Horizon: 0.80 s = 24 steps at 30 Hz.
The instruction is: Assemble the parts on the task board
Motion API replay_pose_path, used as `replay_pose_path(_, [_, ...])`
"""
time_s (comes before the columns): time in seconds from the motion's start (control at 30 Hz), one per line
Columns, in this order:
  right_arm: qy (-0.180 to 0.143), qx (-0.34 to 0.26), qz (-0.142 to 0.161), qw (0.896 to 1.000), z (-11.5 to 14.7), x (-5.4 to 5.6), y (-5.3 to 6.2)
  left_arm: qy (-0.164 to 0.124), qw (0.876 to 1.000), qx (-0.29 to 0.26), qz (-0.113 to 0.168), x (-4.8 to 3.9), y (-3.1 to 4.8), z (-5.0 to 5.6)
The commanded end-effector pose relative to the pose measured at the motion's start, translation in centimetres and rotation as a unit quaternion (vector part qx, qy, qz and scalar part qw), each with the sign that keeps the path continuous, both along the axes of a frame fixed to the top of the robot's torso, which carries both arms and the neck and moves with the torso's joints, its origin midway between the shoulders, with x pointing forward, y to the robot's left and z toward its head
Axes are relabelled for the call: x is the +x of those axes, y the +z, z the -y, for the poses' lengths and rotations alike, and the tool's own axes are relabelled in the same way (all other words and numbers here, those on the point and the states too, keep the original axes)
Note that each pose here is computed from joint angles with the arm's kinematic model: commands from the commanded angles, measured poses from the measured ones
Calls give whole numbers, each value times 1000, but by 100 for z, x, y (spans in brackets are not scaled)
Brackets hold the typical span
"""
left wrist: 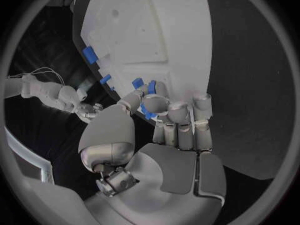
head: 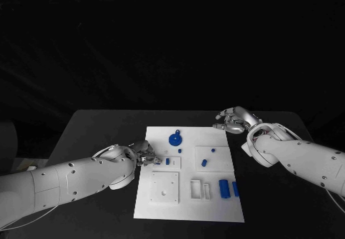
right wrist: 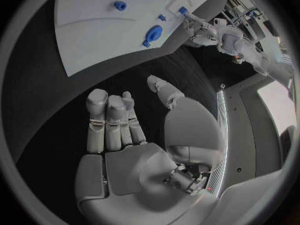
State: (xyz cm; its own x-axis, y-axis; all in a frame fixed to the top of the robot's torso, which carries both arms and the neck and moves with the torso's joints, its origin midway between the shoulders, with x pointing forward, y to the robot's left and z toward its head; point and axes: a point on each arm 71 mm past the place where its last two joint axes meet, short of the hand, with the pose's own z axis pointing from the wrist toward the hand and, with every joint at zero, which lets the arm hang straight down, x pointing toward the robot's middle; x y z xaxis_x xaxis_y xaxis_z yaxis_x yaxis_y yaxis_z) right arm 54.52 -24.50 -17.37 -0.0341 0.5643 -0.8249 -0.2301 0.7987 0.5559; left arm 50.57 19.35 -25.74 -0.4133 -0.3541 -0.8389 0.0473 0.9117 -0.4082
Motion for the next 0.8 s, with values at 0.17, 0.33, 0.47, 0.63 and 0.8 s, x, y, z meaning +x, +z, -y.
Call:
replay_pose_path(0.17, [8,-2,-2,1000,-13,-4,-3,-3,999,15,-34,-54,-120,1])
replay_pose_path(0.33, [8,-2,-2,1000,-12,-4,-4,-1,999,16,-34,-49,-122,-12])
replay_pose_path(0.47, [8,-2,-2,1000,-12,-4,-4,0,999,16,-32,-44,-118,-15])
replay_pose_path(0.63, [8,-2,-2,1000,-15,-5,-4,1,1000,15,-27,-41,-110,-6])
replay_pose_path(0.8, [8,-3,-2,1000,-12,-4,-5,-1,999,19,-27,-39,-110,2])
